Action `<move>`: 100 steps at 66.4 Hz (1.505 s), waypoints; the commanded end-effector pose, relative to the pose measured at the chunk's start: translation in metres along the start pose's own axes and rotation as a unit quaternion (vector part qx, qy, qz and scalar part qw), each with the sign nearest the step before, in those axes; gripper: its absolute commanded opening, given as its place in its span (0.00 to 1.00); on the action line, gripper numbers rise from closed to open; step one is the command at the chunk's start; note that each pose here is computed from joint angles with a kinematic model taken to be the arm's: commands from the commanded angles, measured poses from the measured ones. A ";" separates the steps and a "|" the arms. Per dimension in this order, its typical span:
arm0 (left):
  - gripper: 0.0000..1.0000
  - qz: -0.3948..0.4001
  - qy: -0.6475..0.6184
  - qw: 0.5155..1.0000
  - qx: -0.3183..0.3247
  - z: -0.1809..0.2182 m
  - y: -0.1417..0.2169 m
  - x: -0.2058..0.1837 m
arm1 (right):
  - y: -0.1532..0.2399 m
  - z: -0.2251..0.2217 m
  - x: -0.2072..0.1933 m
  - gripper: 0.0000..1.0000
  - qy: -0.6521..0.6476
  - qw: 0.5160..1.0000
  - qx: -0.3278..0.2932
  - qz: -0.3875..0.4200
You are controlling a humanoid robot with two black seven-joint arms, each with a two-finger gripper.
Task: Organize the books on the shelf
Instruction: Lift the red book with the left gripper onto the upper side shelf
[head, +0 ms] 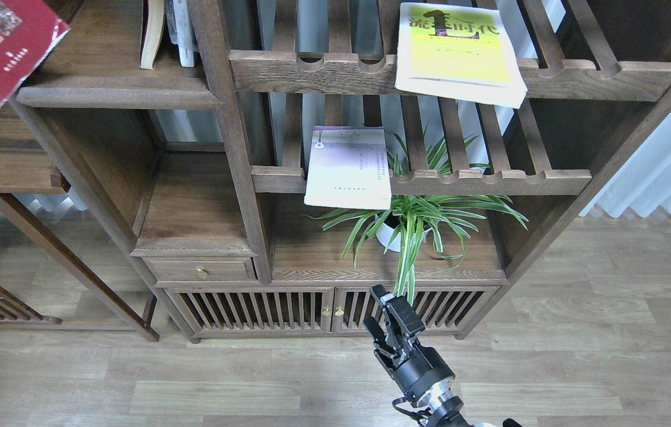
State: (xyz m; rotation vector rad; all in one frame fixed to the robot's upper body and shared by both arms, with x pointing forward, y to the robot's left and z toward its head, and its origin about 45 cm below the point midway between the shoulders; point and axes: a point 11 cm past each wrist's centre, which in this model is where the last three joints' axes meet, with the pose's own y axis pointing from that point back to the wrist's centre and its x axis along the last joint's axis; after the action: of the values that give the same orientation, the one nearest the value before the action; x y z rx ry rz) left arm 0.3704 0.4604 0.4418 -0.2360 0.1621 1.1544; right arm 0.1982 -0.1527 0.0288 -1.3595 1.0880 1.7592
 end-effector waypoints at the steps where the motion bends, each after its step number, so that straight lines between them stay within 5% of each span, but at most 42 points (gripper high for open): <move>1: 0.05 -0.007 -0.013 1.000 0.008 0.004 -0.016 -0.004 | -0.001 0.000 0.000 0.99 0.001 1.000 0.000 0.003; 58: 0.05 -0.028 -0.135 0.989 0.057 -0.013 -0.120 -0.051 | -0.001 -0.001 0.001 0.99 0.001 1.000 0.002 0.004; 100: 0.04 -0.012 -0.141 0.990 0.024 -0.017 -0.173 -0.062 | 0.000 -0.001 0.001 0.99 0.000 1.000 0.001 0.003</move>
State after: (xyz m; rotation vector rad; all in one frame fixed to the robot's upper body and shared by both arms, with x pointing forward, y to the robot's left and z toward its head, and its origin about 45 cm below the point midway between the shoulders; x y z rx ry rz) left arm 0.4995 0.3383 0.4663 -0.0318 -0.0763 1.1433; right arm 0.1986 -0.1533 0.0276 -1.3576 1.0961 1.7625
